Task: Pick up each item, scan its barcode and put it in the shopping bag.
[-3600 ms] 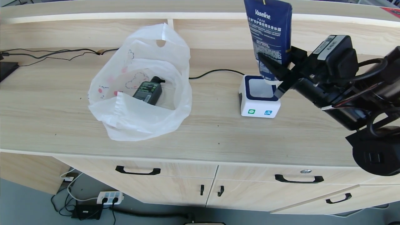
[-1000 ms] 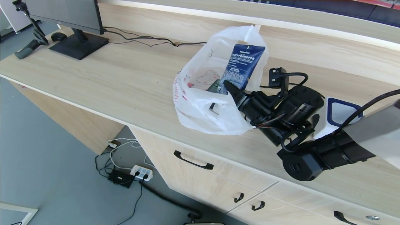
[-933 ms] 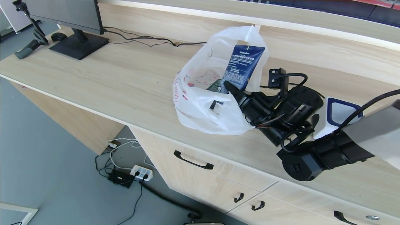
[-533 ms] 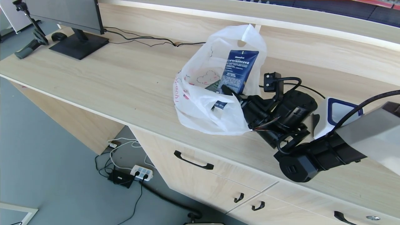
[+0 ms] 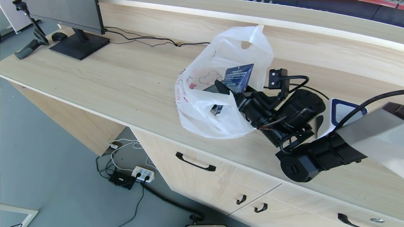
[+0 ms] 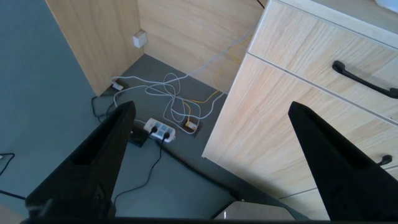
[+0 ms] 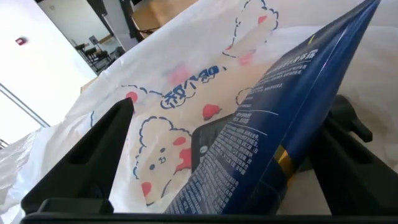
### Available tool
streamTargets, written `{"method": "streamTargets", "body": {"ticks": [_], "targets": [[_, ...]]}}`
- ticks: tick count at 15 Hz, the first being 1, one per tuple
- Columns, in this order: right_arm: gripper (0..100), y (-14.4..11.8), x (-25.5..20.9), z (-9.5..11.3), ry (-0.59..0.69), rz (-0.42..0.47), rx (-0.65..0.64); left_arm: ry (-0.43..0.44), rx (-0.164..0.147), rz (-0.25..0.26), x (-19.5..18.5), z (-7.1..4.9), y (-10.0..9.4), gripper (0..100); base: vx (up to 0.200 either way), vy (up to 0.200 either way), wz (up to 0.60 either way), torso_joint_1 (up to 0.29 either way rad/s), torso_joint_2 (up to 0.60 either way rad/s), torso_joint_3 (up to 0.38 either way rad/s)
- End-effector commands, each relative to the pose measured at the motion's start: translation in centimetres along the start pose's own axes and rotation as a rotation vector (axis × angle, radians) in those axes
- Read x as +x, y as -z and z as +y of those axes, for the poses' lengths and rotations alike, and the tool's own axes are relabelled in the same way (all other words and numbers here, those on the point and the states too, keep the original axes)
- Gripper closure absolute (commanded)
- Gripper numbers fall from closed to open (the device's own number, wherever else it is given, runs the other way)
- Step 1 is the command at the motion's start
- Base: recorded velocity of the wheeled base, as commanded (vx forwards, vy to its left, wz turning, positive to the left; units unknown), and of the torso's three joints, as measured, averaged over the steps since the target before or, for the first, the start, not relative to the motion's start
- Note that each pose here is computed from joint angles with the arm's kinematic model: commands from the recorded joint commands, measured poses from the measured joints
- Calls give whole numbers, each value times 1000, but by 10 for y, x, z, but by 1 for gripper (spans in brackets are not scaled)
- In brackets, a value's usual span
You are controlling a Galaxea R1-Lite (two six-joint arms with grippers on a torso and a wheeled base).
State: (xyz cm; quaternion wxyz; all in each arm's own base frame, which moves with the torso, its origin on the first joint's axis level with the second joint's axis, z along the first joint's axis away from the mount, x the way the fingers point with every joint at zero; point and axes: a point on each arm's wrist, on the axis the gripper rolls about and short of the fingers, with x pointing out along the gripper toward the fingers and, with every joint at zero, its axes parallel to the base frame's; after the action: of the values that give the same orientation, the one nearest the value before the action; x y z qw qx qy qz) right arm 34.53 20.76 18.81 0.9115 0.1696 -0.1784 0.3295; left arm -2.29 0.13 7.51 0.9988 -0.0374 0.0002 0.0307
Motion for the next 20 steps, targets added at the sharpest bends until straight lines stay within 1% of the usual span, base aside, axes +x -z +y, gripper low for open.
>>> {"method": "streamTargets", "body": {"ticks": [1,4,6,7,9,10,11,12,15,17,20], "targets": [[0,-12,0,3,-10,-36,-10,0,0,0,0,0,0,0,0,0,0,0,0,0],[0,-33,4,8,-28,-98,-38,0,0,0,0,0,0,0,0,0,0,0,0,0],[0,-42,7,10,-35,-129,-46,0,0,0,0,0,0,0,0,0,0,0,0,0],[0,-58,11,12,-41,-176,-80,0,0,2,0,0,0,0,0,0,0,0,0,0],[0,-71,10,16,-52,-207,-95,0,0,0,0,0,0,0,0,0,0,0,0,0],[0,-85,7,20,-56,-234,-117,0,0,0,0,0,0,0,0,0,0,0,0,0],[0,-92,6,23,-59,-249,-130,0,0,0,0,0,0,0,0,0,0,0,0,0],[0,-105,1,27,-61,-274,-152,0,0,0,0,0,0,0,0,0,0,0,0,0],[0,-133,-19,37,-63,-303,-180,0,0,2,0,0,0,0,0,0,0,0,0,0],[0,-146,-52,44,-55,-267,-188,0,0,2,0,0,0,0,0,0,0,0,0,0],[0,-137,-116,49,-28,-131,-211,0,0,2,0,0,0,0,0,0,0,0,0,0]]}}
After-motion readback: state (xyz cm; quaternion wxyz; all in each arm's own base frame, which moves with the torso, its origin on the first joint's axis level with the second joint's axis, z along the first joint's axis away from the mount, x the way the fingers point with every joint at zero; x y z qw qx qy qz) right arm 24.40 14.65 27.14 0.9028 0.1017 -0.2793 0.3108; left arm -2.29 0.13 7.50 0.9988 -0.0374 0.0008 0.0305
